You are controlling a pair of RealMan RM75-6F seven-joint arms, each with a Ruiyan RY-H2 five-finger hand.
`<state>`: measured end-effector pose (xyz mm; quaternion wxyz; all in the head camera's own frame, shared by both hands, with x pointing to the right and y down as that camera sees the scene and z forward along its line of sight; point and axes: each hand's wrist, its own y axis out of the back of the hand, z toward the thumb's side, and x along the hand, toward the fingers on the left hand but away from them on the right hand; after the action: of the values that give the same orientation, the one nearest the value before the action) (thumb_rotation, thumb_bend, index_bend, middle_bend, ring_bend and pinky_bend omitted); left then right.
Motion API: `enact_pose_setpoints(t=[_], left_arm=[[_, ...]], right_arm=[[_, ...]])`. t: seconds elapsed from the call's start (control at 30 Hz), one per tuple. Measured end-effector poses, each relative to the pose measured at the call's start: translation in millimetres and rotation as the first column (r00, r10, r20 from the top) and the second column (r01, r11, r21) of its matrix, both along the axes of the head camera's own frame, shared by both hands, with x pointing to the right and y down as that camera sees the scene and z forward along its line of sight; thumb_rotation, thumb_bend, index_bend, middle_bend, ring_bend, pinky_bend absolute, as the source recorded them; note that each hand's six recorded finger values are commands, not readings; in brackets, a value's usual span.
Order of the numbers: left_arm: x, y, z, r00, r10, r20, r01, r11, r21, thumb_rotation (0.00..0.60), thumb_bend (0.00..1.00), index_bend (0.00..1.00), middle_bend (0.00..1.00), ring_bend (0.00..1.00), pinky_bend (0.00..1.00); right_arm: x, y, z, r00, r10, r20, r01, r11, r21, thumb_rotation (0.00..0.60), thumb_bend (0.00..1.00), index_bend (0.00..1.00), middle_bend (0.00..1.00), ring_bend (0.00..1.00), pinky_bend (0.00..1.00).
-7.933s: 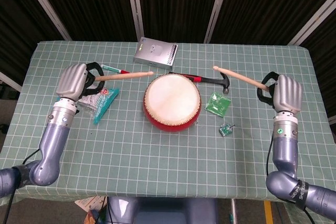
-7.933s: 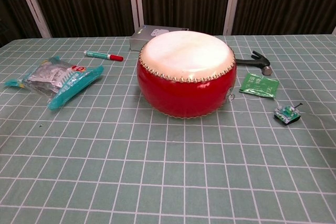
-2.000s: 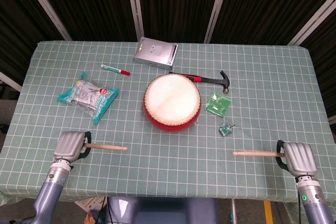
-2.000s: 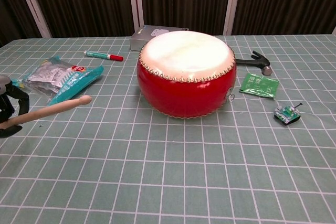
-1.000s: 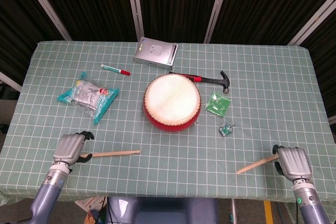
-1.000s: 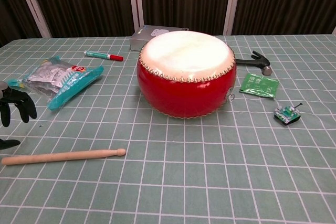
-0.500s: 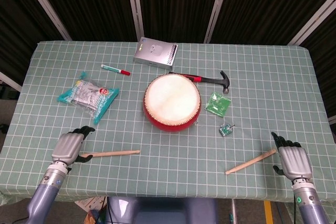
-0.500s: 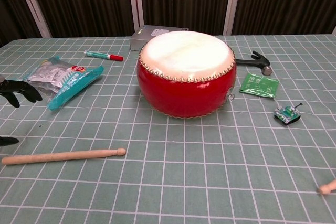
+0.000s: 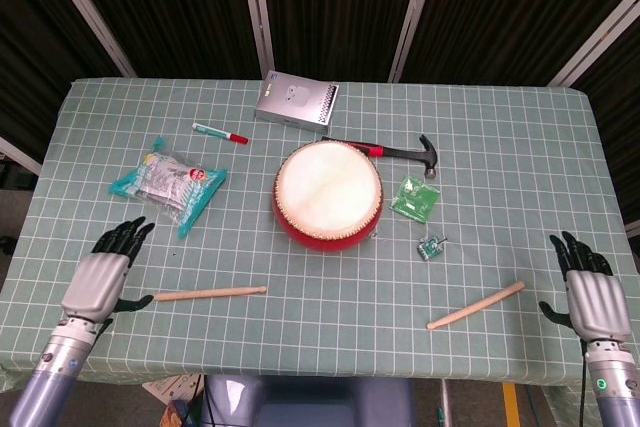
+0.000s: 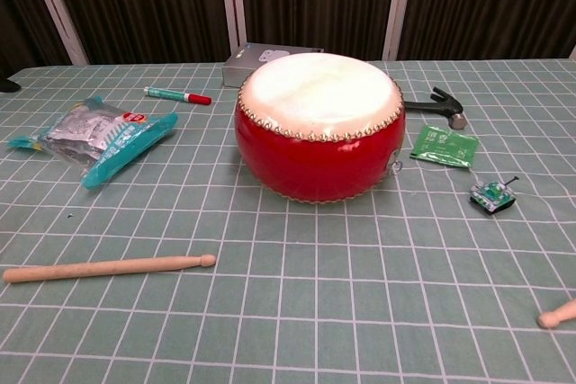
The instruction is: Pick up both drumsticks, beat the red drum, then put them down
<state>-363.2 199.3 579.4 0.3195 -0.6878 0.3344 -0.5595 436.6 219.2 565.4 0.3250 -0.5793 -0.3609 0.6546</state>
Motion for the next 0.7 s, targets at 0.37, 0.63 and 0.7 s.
enact_pose_setpoints(t=[0.37,0.63,0.7], left_arm=[[-76,34,-31,0.997,-0.067,0.05,0.061,0.991,0.118,0.6,0.08,0.0,0.0,0.0,0.08],[-98,45,-38,0.993,-0.111,0.045,0.105,0.986,0.131,0.6,0.08,0.0,0.0,0.0,0.08],[-97,44,-37,0.993,-0.112,0.044,0.105,0.985,0.14,0.6,0.08,0.0,0.0,0.0,0.08]], right_arm=[[15,22,-32,1.0,-0.02,0.016,0.018,0.991,0.13,0.6,0.24,0.0,0.0,0.04,0.12],[9,39,-34,0.998,-0.057,0.041,0.05,0.987,0.151,0.6,0.24,0.0,0.0,0.04,0.12],[7,39,-32,0.997,-0.065,0.042,0.058,0.986,0.156,0.6,0.24,0.0,0.0,0.04,0.12]])
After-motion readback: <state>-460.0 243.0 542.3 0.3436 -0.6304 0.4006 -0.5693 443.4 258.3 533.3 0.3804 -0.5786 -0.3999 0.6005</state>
